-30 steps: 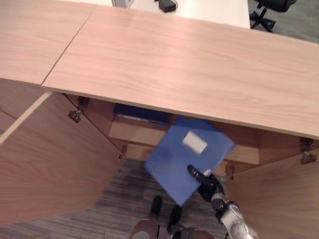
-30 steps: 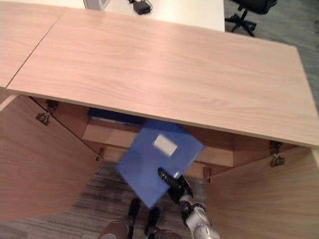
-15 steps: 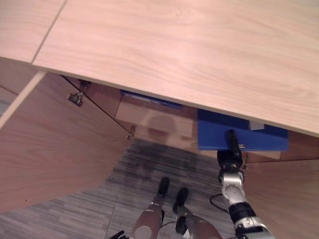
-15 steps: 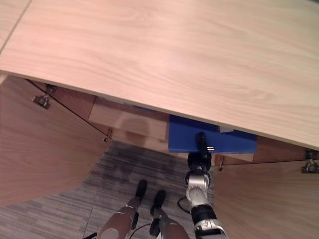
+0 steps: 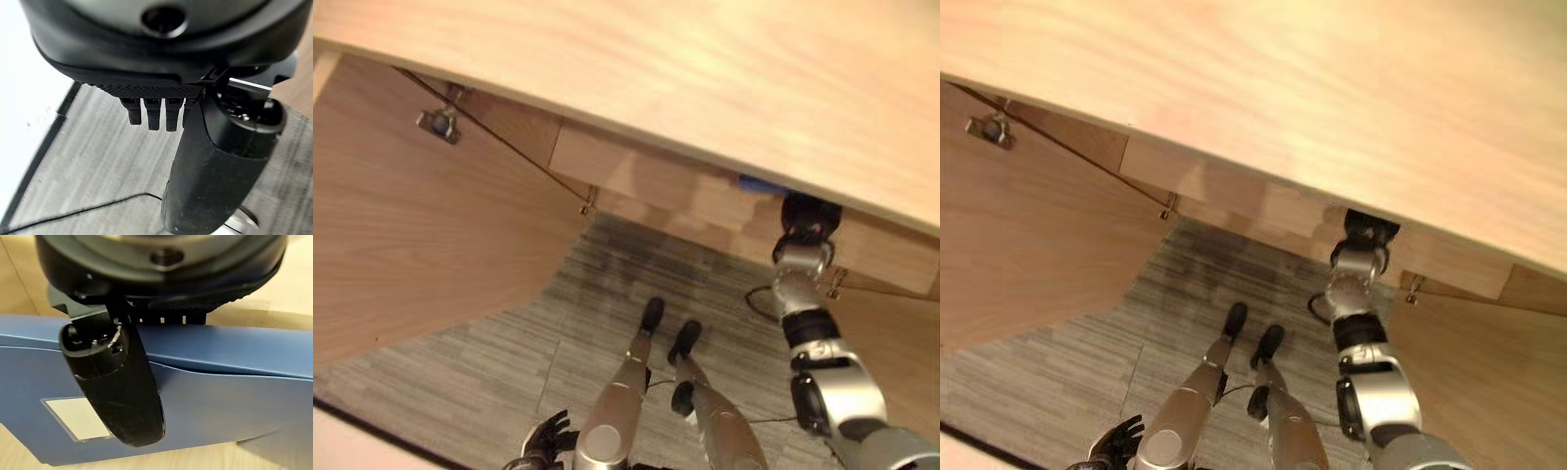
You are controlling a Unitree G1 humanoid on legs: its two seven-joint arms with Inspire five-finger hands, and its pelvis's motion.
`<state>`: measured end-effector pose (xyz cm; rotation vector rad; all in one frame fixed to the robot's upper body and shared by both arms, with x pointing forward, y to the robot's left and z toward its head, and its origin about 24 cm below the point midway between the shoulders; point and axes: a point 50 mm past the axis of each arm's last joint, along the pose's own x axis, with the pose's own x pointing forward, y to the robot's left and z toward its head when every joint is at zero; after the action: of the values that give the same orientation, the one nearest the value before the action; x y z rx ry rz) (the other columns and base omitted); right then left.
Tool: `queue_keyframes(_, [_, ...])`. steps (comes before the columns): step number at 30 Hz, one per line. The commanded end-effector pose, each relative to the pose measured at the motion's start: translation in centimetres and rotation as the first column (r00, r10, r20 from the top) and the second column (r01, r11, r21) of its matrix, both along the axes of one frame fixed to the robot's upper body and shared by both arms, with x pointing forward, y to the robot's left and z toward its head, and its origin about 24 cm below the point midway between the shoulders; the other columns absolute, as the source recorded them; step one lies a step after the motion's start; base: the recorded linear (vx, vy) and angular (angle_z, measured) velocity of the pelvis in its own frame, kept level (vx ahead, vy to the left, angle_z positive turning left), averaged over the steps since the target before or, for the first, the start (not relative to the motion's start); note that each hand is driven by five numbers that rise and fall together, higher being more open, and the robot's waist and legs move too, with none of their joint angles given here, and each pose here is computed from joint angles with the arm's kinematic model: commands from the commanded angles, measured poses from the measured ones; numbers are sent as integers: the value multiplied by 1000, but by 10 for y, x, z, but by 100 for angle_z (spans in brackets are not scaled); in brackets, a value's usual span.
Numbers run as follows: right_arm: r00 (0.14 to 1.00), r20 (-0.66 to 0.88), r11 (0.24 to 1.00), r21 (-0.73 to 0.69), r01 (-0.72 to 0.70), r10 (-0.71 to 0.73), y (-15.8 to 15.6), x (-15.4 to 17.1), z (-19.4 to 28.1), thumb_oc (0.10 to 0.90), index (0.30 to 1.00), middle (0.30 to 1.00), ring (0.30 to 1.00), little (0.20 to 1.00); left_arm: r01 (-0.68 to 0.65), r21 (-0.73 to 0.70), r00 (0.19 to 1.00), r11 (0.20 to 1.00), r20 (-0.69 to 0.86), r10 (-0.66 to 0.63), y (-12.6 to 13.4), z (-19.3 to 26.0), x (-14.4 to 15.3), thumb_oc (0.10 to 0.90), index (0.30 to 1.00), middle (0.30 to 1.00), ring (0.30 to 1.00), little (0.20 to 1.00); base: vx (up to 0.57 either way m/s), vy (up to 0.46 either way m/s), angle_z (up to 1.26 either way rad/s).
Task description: Put the empty folder in the office cabinet
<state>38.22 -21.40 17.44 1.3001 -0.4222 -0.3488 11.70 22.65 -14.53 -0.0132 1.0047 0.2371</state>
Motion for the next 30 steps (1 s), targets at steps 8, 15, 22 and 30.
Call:
queue_keyframes(8, [938,341,991,-91,101,-64,-9,-10,95,400,300,300,300,300,25,136,995,990,-104,-11,38,0,-28,800,900,900,900,900,1,40,-7])
queue_keyframes(15, [915,392,984,-95,148,-100,-21,-12,130,400,300,300,300,300,35,176,995,984,-96,-18,47,4,-23,800,900,900,900,900,6,-9,1])
queue_keyframes(22, [916,377,979,-84,183,-139,-32,-11,143,400,300,300,300,300,55,186,998,981,-49,-47,48,9,-9,800,900,900,900,900,-1,-24,6])
queue_keyframes(30, [906,379,967,-86,239,-190,-48,-15,159,400,300,300,300,300,60,221,998,974,-38,-53,57,14,-6,800,900,900,900,900,4,-21,6])
